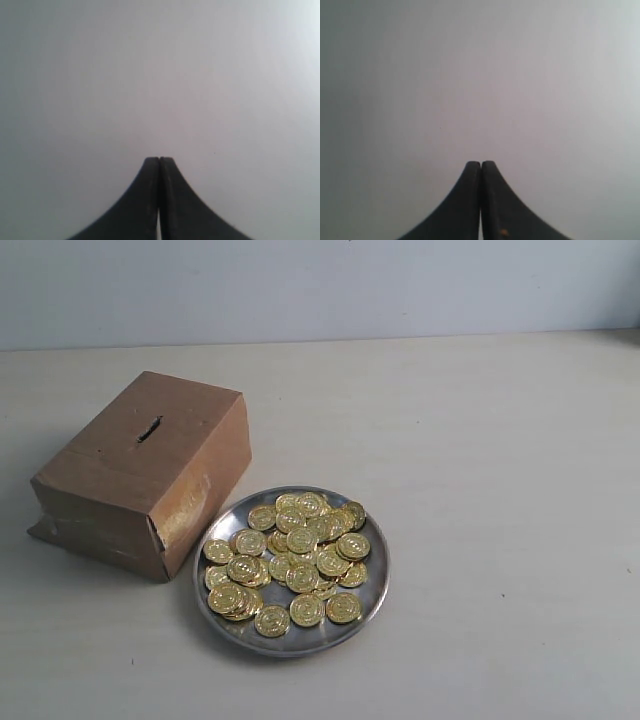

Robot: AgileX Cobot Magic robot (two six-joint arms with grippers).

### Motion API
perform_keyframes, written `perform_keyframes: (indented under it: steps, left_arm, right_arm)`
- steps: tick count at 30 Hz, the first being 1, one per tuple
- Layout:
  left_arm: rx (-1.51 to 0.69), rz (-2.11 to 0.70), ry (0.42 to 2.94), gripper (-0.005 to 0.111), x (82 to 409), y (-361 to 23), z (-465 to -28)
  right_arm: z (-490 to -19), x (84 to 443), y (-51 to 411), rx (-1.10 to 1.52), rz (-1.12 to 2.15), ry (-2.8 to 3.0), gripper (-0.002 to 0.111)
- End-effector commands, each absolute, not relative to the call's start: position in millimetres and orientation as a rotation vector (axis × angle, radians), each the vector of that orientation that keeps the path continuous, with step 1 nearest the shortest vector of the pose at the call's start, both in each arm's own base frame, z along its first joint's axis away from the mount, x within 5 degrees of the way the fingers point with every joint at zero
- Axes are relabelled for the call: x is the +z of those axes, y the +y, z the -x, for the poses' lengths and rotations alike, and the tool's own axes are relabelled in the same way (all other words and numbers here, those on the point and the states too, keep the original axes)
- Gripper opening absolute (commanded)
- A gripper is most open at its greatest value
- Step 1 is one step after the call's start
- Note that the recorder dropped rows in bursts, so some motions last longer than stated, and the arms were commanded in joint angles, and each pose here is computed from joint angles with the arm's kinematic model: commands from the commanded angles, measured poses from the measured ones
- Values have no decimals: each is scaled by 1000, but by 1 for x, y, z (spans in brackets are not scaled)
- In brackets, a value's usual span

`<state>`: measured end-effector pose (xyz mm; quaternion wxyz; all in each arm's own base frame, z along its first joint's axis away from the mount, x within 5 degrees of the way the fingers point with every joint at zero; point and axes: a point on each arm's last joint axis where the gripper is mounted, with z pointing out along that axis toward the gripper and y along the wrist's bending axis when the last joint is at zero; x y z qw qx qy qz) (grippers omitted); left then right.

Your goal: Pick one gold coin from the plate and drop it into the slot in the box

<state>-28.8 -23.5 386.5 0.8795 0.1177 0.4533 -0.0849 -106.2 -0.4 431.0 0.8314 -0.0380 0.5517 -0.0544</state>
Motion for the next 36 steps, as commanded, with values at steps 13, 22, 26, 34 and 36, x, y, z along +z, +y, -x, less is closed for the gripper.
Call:
perform_keyframes:
  steps: [13,22,26,34,36]
  left_arm:
    - [-177,-249,948,0,385,-24,28]
    - [-179,-253,948,0,385,-24,28]
    - [-179,-253,948,0,385,-24,28]
    - [-179,-253,949,0,385,-25,28]
    - [-321,-219,937,0,385,-27,30]
  right_arm:
    - [103,429,1,-85,82,1182,0]
    - [64,400,1,-81,87,1307,0]
    - [52,388,1,-80,90,1361,0]
    - [42,377,1,-80,93,1411,0]
    - [42,377,1,-80,93,1411,0]
